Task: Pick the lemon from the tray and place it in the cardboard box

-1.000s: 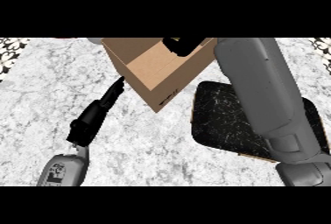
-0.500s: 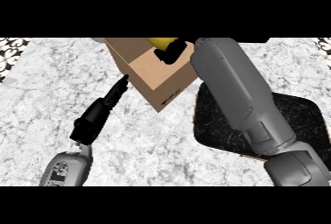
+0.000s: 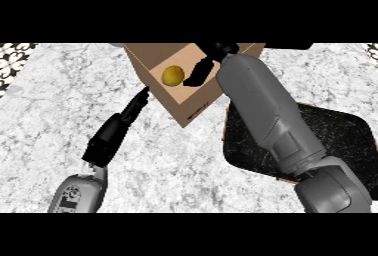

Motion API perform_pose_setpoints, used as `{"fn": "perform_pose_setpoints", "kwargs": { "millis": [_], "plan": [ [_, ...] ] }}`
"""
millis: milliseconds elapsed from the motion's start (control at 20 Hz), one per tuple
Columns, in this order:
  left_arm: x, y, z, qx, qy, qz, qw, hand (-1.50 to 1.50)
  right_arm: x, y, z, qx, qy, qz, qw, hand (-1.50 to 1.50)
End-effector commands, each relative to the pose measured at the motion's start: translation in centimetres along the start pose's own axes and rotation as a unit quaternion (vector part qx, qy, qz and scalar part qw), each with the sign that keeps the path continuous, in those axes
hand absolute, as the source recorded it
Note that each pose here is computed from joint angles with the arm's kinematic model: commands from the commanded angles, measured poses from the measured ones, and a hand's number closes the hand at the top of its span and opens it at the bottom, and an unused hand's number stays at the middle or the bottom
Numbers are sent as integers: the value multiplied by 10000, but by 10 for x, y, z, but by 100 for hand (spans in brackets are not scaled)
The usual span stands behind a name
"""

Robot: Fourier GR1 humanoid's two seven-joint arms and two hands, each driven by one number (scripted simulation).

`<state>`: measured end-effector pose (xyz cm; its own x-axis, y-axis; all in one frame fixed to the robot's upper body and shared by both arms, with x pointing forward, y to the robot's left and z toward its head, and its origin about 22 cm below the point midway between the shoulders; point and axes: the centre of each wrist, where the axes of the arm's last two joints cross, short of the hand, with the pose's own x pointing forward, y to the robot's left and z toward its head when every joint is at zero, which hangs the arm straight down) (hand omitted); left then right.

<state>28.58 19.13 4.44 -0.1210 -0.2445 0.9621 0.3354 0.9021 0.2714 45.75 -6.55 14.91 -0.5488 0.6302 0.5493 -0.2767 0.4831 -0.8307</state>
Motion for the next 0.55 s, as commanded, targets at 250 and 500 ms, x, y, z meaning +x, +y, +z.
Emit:
{"fn": "perform_pose_setpoints", "kwargs": {
  "millis": [250,500],
  "plan": [
    [-7,-4,9,13,-37,39,10000,0,-34,-23,17,-1297,-308,-2172,9670,-150],
    [9,0,-10,-9,-130,10,9999,0,-53,-76,32,-1605,-421,-3191,9331,-150]
  ]
}}
